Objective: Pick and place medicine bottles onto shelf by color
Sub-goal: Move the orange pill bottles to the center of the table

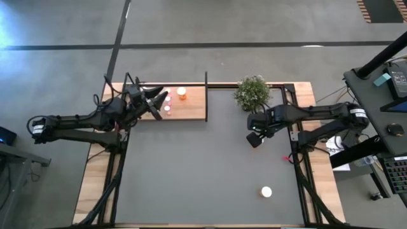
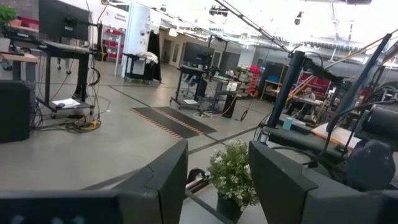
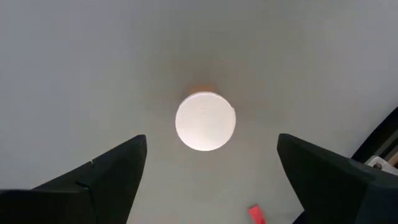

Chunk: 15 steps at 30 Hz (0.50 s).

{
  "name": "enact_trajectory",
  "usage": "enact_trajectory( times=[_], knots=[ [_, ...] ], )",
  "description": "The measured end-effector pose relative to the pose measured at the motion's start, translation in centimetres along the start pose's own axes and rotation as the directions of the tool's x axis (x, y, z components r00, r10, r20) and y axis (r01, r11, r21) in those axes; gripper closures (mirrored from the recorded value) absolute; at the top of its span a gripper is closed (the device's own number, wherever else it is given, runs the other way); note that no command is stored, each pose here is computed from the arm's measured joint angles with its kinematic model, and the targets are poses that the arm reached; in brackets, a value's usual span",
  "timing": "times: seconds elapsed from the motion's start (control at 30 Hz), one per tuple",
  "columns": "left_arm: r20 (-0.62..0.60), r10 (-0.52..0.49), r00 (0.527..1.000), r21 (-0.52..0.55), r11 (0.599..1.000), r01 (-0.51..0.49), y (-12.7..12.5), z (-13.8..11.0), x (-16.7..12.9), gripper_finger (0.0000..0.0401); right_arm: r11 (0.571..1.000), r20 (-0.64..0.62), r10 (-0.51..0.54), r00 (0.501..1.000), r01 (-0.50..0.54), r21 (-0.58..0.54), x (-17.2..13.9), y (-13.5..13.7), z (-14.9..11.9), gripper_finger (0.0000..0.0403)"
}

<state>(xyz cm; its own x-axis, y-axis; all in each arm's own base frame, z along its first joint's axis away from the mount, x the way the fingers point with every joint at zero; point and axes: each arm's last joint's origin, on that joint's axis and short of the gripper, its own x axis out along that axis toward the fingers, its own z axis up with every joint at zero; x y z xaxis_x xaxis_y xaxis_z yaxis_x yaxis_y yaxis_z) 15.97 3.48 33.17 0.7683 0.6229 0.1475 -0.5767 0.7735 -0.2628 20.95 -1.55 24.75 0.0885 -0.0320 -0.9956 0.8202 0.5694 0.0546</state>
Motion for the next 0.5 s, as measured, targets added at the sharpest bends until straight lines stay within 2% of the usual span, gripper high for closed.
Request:
enact_trajectory(
  times=[0.5],
  knots=[
    [-0.011,0.003,1.0,0.007,1.0,-0.003,-0.1,-0.3,0.2,0.0247,0.983,-0.105,-0.128,0.986,0.112,-0.149,4.0,1.4,0.8,0.0076]
  ],
)
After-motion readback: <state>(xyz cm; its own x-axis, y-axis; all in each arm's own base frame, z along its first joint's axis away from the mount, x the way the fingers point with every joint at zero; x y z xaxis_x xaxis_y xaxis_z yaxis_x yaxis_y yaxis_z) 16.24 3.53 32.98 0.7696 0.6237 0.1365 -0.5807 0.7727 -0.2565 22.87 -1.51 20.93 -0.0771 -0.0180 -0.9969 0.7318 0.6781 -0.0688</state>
